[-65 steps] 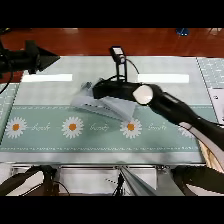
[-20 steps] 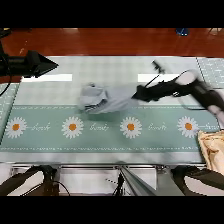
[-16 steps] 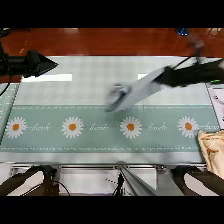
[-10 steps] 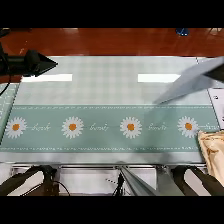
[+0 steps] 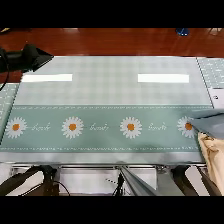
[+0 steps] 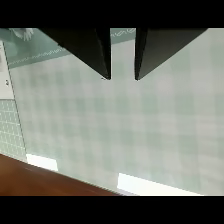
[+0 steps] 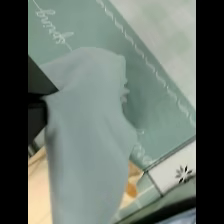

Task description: Fold the shirts.

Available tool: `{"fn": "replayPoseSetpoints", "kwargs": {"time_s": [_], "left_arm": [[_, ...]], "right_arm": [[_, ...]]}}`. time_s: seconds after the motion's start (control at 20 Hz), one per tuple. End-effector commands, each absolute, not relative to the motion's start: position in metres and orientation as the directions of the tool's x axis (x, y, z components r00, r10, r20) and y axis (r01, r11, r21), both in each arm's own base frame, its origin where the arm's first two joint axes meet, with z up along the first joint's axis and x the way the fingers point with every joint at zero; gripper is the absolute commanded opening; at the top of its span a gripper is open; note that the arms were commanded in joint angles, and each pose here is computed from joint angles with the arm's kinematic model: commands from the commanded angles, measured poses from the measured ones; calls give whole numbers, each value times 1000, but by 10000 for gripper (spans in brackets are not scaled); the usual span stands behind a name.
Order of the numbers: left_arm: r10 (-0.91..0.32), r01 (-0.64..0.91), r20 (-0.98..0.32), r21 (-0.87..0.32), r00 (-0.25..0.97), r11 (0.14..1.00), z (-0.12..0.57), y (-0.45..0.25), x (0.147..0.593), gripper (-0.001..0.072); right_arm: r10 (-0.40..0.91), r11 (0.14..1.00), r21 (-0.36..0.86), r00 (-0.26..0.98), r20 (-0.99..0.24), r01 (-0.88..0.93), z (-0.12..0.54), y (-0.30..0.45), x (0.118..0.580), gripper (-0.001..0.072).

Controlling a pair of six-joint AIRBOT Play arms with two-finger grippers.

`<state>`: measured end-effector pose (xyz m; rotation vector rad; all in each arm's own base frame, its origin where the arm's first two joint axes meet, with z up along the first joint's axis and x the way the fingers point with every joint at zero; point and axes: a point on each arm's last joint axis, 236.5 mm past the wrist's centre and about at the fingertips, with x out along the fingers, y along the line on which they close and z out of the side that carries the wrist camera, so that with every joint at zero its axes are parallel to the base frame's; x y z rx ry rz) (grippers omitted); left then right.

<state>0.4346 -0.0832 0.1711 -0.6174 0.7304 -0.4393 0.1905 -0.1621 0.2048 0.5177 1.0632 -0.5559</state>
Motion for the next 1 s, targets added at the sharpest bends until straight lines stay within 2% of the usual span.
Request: {"fn": "replayPoseSetpoints", "kwargs": {"time_s": [0.0,0.25,0.55,0.6,0.65,0.7,0.9,0.95], "left_arm": [[-521,134,-468,-639,714,758,167,-68,452,192],[-485,76,-494,-639,722,765,143,-45,467,191],[-422,13,-491,-640,762,768,137,-14,478,190],[-417,7,-491,-641,765,768,137,-10,478,190],[-413,3,-491,-641,767,768,137,-8,478,190],[-412,3,-491,-640,768,768,137,-7,478,190],[-414,4,-491,-641,766,768,137,-8,478,190],[-422,6,-490,-647,763,763,137,-10,477,190]], "right_arm": [[-296,619,-54,169,-940,783,198,-197,134,26],[-396,482,-262,-59,-916,836,204,-221,80,27],[-423,454,-318,-113,-899,832,208,-226,67,31],[-430,451,-334,-127,-894,828,209,-228,63,118],[-439,439,-354,-147,-886,826,211,-230,59,282],[-450,426,-366,-157,-879,827,213,-233,56,380],[-497,424,-362,-122,-859,830,218,-244,65,399],[-494,455,-313,-56,-868,834,216,-243,80,398]]}}
